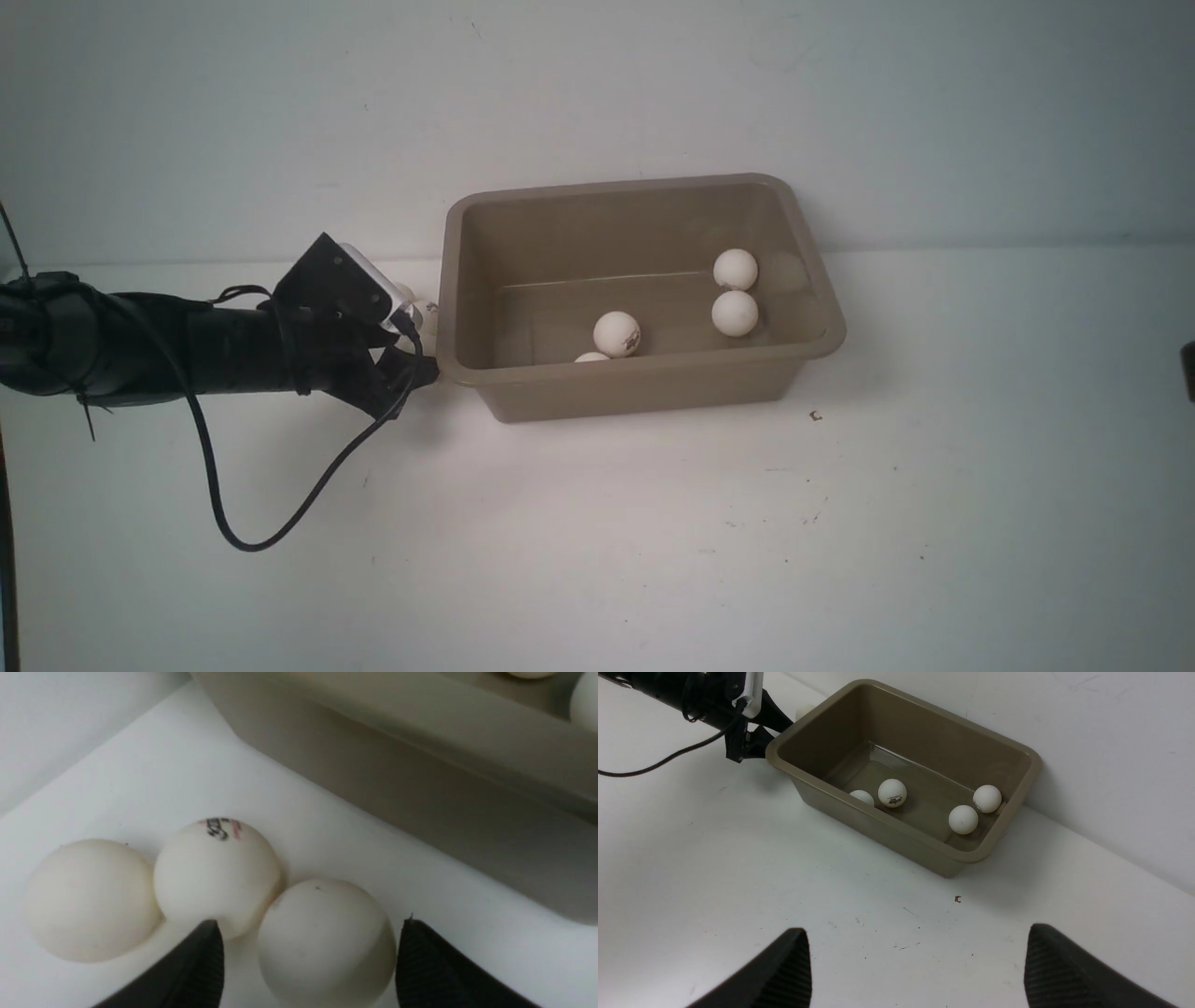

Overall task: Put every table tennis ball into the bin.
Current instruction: Use the left arm to clamp the table tennis ball closest to it

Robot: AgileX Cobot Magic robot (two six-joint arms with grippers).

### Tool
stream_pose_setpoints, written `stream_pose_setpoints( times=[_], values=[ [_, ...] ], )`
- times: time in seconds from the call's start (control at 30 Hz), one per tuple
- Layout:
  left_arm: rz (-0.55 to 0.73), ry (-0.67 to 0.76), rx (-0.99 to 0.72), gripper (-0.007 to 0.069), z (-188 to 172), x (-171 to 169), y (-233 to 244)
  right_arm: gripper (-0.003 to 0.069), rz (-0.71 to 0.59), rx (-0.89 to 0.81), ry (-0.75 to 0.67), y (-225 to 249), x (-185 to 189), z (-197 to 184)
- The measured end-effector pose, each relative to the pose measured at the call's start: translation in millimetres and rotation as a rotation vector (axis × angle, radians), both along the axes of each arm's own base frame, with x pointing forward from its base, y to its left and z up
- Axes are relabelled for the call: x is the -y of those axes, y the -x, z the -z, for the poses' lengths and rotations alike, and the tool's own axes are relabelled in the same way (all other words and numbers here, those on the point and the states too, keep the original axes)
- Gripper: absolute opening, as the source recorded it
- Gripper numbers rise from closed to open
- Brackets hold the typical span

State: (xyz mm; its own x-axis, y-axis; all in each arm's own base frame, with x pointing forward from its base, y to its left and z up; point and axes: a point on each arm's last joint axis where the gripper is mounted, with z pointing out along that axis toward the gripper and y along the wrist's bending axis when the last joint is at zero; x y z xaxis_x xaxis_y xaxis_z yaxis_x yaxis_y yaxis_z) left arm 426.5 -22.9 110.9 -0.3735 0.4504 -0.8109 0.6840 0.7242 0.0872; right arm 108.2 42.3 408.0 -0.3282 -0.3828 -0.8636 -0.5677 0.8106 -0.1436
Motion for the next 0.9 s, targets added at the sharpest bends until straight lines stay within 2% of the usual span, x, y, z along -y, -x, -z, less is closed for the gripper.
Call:
stream_pose_setpoints(
  times=[0.13,0.23,0.63,0.73,0.9],
  values=[
    [-0.009,0.007,0.005,0.0417,-1,0,-1,0.0556,-0.003,-0.001,-0.004,0,0,0],
    [-0.008,0.006,0.007,0.0305,-1,0,-1,0.0556,-0.015,0.002,-0.008,0,-1,0],
    [-0.015,0.013,0.005,0.0310,-3,0,-1,0.0549,-0.043,0.012,-0.028,1,-4,-2],
    [-0.017,0.014,0.035,0.0310,-16,0,-1,0.0544,-0.047,0.013,-0.031,1,-5,-2],
    [-0.025,0.023,0.162,0.0310,-75,0,4,0.0536,-0.051,0.016,-0.032,2,-5,-2]
  ],
)
